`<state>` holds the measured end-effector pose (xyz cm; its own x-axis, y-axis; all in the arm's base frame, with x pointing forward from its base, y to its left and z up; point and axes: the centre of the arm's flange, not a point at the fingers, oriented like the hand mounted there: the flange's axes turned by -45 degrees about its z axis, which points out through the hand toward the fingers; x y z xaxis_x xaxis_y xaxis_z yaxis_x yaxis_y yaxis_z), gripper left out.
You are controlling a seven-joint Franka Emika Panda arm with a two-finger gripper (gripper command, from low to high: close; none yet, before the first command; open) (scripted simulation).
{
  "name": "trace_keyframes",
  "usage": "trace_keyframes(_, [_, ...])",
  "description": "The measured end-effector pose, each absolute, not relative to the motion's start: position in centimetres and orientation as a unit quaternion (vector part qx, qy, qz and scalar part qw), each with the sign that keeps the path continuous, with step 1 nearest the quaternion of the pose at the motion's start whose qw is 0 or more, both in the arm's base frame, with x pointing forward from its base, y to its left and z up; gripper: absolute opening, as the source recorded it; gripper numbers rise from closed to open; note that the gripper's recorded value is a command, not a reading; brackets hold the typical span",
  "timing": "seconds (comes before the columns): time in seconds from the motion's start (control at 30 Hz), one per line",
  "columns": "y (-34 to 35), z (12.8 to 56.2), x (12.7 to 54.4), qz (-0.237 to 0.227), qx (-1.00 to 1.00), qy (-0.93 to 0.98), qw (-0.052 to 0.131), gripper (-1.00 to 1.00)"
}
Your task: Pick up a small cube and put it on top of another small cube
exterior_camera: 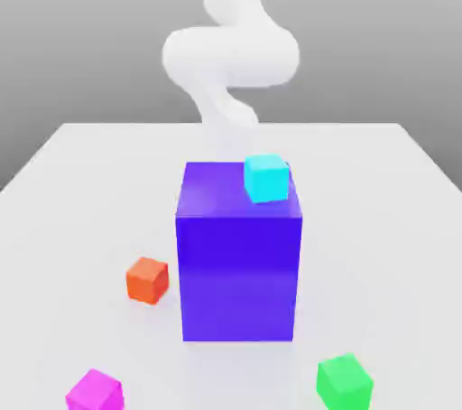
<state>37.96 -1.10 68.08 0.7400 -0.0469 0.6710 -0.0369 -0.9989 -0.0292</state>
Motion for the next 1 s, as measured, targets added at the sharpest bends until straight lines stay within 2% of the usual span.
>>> trace_keyframes(0.23, [-4.7, 58.1, 45.8, -0.274, -0.959, 0.071, 0.015, 0.00])
trace_keyframes(0.5, [-9.2, 44.8, 51.0, -0.176, -0.975, 0.131, 0.017, 0.00])
trace_keyframes(0.73, [-13.5, 32.3, 52.1, -0.090, -0.978, 0.187, 0.012, 0.00])
trace_keyframes(0.93, [-16.3, 21.4, 50.4, -0.015, -0.973, 0.229, 0.002, 0.00])
trace_keyframes(1.0, [-16.8, 18.2, 50.0, -0.004, -0.972, 0.235, 0.000, 0.00])
